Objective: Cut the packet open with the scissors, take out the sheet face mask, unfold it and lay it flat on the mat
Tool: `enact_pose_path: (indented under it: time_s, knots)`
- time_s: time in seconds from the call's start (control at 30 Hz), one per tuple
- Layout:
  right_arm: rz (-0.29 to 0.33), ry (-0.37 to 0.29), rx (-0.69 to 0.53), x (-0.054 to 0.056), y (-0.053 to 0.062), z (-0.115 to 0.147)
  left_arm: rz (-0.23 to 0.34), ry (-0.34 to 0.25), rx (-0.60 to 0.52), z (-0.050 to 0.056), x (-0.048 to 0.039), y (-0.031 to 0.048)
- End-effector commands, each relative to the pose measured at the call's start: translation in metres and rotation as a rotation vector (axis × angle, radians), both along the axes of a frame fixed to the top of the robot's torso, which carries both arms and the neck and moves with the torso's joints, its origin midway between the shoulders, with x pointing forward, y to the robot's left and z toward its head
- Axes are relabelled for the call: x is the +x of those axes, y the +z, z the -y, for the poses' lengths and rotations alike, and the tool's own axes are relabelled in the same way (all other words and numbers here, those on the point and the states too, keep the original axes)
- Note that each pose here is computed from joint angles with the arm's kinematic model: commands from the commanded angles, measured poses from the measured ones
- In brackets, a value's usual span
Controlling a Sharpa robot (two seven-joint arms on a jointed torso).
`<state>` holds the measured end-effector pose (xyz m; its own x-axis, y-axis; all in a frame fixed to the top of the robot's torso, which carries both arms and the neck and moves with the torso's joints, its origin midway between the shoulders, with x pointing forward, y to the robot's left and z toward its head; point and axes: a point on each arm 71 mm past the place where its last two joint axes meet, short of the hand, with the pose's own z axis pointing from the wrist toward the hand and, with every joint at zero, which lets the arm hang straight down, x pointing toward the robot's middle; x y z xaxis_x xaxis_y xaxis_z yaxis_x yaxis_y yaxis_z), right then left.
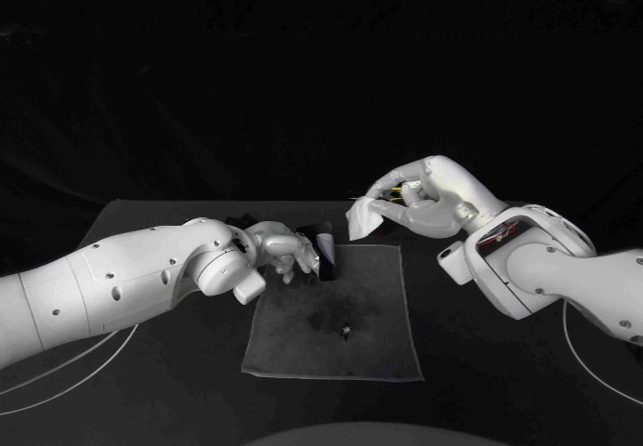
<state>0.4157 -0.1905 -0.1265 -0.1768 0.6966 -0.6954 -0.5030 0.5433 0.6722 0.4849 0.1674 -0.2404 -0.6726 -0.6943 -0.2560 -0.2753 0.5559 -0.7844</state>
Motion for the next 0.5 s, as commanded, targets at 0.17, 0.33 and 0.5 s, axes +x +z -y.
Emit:
enact_pose_path:
  time_s: [0.17,0.33,0.5]
  knots:
    - [-0.059,0.004,0.031,0.005,-0.003,0.008,0.1,-0.091,-0.052,-0.013,0.0018,0.0201]
    - [-0.076,-0.005,0.021,0.009,-0.008,0.011,0.107,-0.119,-0.075,-0.027,-0.0006,0.034]
    - [-0.095,-0.014,0.008,0.012,-0.016,0.014,0.036,-0.135,-0.033,-0.053,0.0,0.0517]
